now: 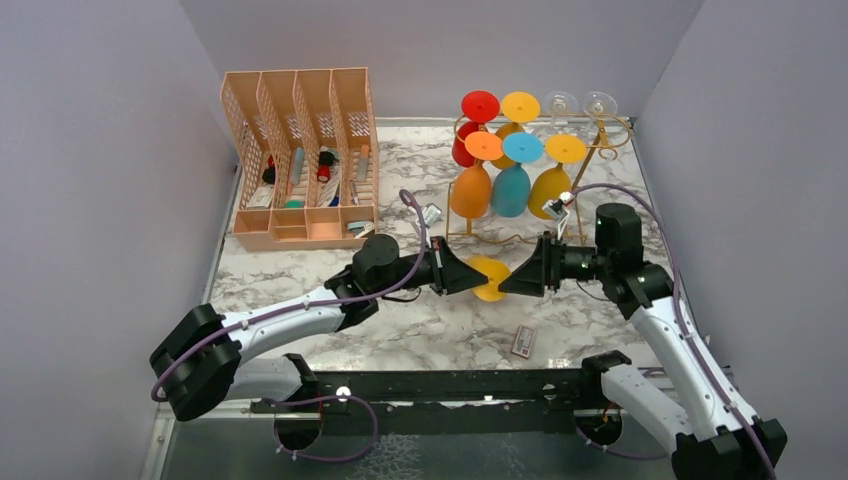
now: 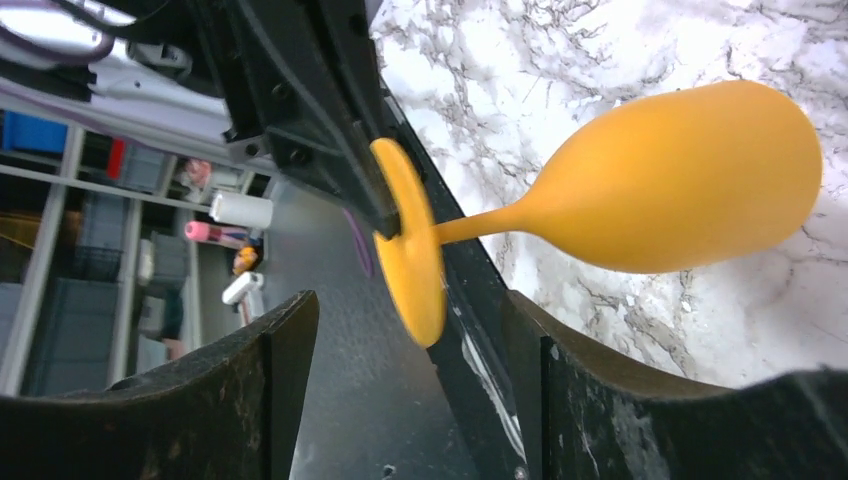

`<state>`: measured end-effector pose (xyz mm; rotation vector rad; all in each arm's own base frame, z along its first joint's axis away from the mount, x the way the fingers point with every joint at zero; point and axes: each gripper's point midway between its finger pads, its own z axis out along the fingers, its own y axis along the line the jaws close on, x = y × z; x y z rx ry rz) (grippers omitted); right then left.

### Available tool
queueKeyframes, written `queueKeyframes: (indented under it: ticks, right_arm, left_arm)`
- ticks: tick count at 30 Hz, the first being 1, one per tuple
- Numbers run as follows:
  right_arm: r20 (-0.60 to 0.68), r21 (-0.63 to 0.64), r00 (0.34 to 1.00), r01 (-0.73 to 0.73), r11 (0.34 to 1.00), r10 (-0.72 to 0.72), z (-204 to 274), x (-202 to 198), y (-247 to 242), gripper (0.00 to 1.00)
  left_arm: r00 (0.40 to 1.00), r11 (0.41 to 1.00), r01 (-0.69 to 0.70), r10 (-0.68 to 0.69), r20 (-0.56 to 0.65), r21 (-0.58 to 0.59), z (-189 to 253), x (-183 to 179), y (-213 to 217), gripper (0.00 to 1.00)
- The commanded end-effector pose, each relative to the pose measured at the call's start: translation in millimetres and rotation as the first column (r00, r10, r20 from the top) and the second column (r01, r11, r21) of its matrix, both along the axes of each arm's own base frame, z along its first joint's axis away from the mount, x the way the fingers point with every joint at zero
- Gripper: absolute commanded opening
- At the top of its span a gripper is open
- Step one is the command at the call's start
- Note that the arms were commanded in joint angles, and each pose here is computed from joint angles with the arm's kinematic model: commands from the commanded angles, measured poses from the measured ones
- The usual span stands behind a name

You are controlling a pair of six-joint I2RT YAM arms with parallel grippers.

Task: Take the wine glass off the wine glass rack
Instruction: Place the wine glass at the center of the board.

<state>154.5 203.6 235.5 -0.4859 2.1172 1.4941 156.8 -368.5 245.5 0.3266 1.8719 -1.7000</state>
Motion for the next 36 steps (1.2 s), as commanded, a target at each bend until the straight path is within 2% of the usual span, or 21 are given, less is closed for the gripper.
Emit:
queueKeyframes:
  ticks: [1,6,10,13,20,23,29,33,36]
  right_arm:
    - [0.107,-0.019,0.994,-0.001,1.000,0.003,0,-15,-6,0.71]
    - [0.019,0.047,1.000,-0.019,0.999,0.018,-6,-34,-4,0.68]
    - [-0.019,0.083,1.000,0.020,0.996,-0.018,-4,-41,-5,0.58]
    - [-0.023,0.141,1.000,0.000,0.990,0.003,-2,-45,-1,0.56]
    - [-0.065,0.147,0.998,0.002,0.989,0.008,-5,-38,1,0.51]
    - [-0.070,0.134,0.997,0.029,0.991,-0.019,-8,-32,1,0.44]
    - [-0.059,0.172,0.997,0.059,0.983,-0.049,-3,-29,2,0.38]
    - [-0.095,0.173,0.995,0.029,0.985,-0.012,-16,-31,4,0.31]
    - [-0.093,0.168,0.995,-0.007,0.986,0.022,-20,-38,3,0.32]
  left_arm:
    - [0.995,0.996,0.080,-0.081,0.049,0.034,-11,-16,4,0.00]
    - [0.993,0.998,0.065,-0.064,0.099,-0.007,11,-17,8,0.00]
    - [0.990,0.997,0.078,-0.076,0.118,-0.012,15,-20,9,0.00]
    - [0.991,0.995,0.099,-0.097,0.096,-0.008,11,-24,9,0.00]
    - [0.992,0.995,0.102,-0.101,0.070,-0.008,8,-25,9,0.00]
    - [0.991,0.993,0.116,-0.116,0.070,0.003,5,-25,6,0.00]
    - [0.988,0.991,0.137,-0.136,0.077,-0.006,11,-27,4,0.00]
    - [0.991,0.994,0.111,-0.110,0.081,-0.009,11,-25,7,0.00]
    - [0.994,0.997,0.070,-0.069,0.081,-0.014,13,-19,8,0.00]
